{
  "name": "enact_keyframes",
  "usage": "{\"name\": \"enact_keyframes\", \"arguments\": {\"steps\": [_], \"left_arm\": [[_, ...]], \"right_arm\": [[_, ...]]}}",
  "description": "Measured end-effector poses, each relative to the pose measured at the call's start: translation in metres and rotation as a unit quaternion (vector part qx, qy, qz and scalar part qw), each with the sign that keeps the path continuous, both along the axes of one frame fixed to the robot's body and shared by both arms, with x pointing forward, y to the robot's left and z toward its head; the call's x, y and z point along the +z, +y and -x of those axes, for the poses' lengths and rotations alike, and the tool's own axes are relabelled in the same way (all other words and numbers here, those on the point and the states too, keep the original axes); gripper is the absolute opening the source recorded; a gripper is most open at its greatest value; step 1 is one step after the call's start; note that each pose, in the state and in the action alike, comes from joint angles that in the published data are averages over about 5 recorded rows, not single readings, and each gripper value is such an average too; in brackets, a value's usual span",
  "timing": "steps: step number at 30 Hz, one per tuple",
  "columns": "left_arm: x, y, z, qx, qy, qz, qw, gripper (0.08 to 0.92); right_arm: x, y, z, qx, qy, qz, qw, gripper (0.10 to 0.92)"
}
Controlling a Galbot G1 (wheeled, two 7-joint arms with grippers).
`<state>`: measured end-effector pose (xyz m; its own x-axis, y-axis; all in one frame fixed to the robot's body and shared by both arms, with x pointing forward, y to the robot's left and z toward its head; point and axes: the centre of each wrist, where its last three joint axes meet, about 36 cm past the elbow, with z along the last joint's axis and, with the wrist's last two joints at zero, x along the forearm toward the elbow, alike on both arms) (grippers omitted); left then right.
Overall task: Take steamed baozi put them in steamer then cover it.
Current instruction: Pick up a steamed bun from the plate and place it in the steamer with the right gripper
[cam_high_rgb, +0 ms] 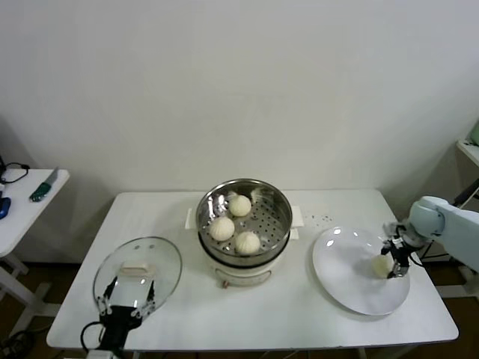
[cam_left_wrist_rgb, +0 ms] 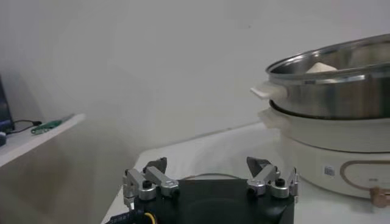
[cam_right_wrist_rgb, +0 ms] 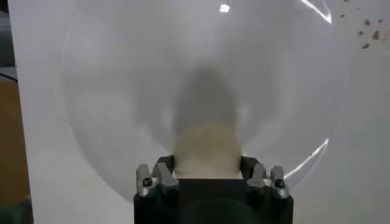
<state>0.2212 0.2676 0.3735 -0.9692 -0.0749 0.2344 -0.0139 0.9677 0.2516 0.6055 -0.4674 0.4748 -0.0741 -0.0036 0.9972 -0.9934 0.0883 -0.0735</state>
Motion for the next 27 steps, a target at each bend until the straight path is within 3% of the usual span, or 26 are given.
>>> {"name": "enact_keyframes", "arguments": {"steps": [9,19,27], "left_arm": [[0.001,-0.003,0.005,-0.002,-0.001,0.006,1.0,0.823],[0.009,-0.009,0.012,-0.015,-0.007,0.027,1.0,0.823],[0.013,-0.013,0.014,-0.023,-0.013,0.036,0.999,0.823]], "right_arm": [[0.084,0.036,-0.04,-0.002,-0.04,-0.033,0.999,0.694],[0.198,0.129,-0.089,0.027,-0.076,-0.073,0.994,0.699],[0.236,0.23,-0.105,0.066,-0.076,-0.087,0.991,0.704]]}}
